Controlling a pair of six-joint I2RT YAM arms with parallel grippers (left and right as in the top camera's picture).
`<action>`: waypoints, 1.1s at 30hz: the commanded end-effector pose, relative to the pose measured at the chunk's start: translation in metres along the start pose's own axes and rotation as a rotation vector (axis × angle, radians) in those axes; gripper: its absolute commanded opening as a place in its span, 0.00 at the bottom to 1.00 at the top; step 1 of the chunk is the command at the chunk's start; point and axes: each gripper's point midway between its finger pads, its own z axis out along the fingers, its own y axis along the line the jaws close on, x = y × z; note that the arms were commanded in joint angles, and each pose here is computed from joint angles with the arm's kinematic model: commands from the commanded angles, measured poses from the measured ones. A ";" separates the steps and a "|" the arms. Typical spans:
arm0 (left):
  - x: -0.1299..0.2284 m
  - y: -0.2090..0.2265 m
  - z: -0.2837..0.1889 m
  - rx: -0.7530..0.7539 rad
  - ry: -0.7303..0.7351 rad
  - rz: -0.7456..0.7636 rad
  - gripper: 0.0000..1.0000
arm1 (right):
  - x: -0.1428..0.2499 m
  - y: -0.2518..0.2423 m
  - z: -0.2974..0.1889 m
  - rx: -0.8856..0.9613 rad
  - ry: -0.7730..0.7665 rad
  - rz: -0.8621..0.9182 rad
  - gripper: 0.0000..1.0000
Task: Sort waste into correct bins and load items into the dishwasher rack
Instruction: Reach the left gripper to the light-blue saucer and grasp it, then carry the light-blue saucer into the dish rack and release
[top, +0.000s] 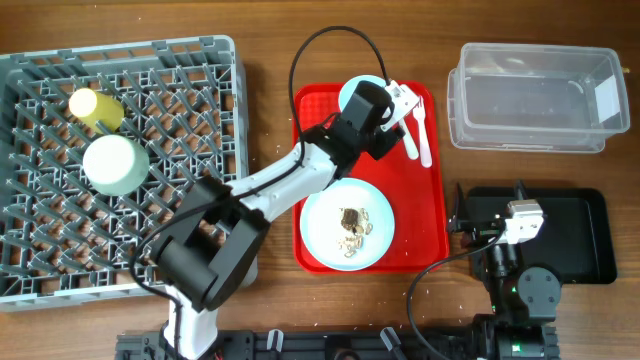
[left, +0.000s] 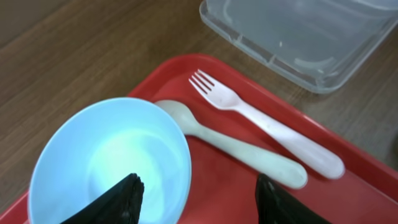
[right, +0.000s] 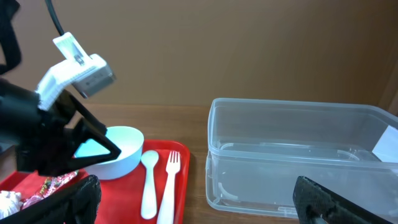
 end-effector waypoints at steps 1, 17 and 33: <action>0.024 0.002 0.023 -0.012 0.036 0.020 0.57 | -0.001 -0.002 0.000 0.011 -0.007 -0.011 1.00; -0.060 0.020 -0.044 -0.029 -0.174 -0.310 0.04 | -0.001 -0.002 0.000 0.011 -0.007 -0.011 1.00; 0.096 0.262 -0.418 -0.122 -0.412 -1.796 0.04 | -0.002 -0.002 0.000 0.011 -0.008 -0.011 1.00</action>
